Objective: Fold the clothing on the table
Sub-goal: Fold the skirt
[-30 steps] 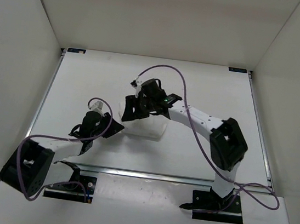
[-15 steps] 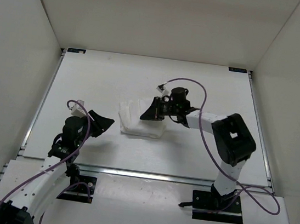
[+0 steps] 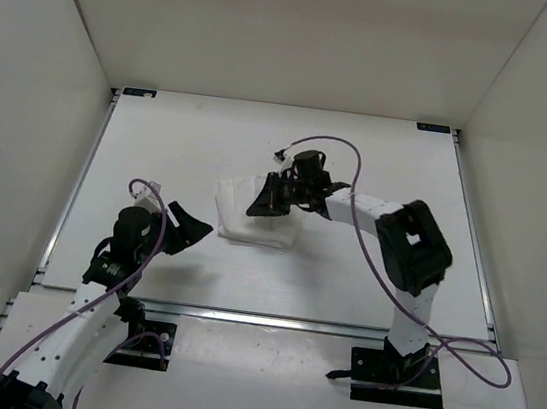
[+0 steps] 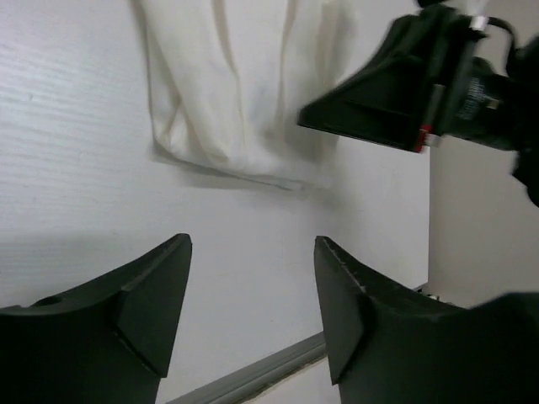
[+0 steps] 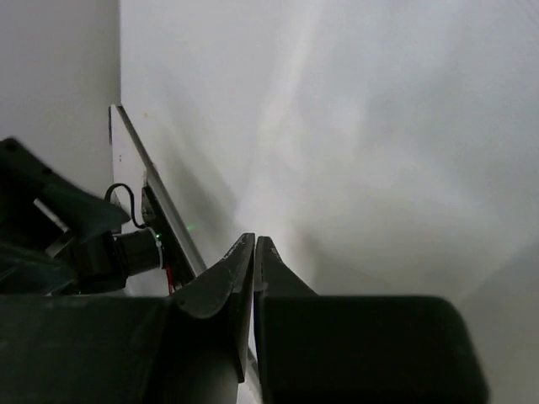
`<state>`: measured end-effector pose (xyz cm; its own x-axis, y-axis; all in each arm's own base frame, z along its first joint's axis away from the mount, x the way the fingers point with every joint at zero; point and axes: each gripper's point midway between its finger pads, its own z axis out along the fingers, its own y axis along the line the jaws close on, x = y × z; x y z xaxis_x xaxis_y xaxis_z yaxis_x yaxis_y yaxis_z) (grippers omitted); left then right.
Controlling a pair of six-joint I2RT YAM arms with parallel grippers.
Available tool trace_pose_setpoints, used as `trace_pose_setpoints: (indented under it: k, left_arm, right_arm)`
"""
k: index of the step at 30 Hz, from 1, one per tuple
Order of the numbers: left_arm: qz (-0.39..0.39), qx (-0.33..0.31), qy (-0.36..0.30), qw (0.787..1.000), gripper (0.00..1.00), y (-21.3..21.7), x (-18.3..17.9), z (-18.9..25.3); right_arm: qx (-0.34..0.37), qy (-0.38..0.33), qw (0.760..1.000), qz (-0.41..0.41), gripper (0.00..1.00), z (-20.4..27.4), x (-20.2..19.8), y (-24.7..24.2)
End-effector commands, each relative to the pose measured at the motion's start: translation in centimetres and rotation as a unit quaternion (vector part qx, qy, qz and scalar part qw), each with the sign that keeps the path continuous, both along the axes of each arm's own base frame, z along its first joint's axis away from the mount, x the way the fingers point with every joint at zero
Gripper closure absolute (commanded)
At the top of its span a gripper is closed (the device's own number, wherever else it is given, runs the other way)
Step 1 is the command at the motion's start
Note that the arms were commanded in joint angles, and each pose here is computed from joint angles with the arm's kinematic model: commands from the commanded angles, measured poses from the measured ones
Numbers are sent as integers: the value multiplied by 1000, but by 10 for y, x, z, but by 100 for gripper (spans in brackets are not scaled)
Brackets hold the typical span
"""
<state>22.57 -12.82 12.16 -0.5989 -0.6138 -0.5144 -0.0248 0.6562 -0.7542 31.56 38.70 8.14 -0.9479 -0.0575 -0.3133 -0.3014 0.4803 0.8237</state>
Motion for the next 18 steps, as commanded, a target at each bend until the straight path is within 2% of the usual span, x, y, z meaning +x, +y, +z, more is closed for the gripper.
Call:
trace_pose_setpoints:
  k: [1, 2, 3, 4, 6, 12, 15, 18]
  left_arm:
    - [-51, 25, -30, 998, 28, -6, 4, 34]
    - [-74, 35, -24, 996, 20, -10, 3, 38]
    - [-83, 49, -16, 995, 16, -10, 4, 41]
    - [-96, 56, -15, 994, 2, -12, 3, 43]
    - [-117, 83, -3, 990, 1, -14, 2, 46]
    - [-158, 145, 14, 977, 1, -12, -6, 37]
    - [-171, 161, 19, 972, 2, -14, -11, 33]
    - [-177, 187, 52, 965, 1, -6, -17, 17]
  right_arm:
    - [45, -141, 989, 2, 97, 119, -2, -20]
    - [33, -160, 986, -11, 89, 132, -6, -33]
    - [13, -156, 988, -21, 87, 130, -10, -45]
    - [-5, -174, 984, -35, 84, 137, -15, -61]
    - [-40, -195, 978, -62, 78, 138, -19, -86]
    - [-111, -200, 967, -112, 77, 116, -30, -156]
    - [-131, -201, 963, -126, 76, 103, -32, -173]
    - [-141, -197, 963, -118, 74, 94, -34, -173]
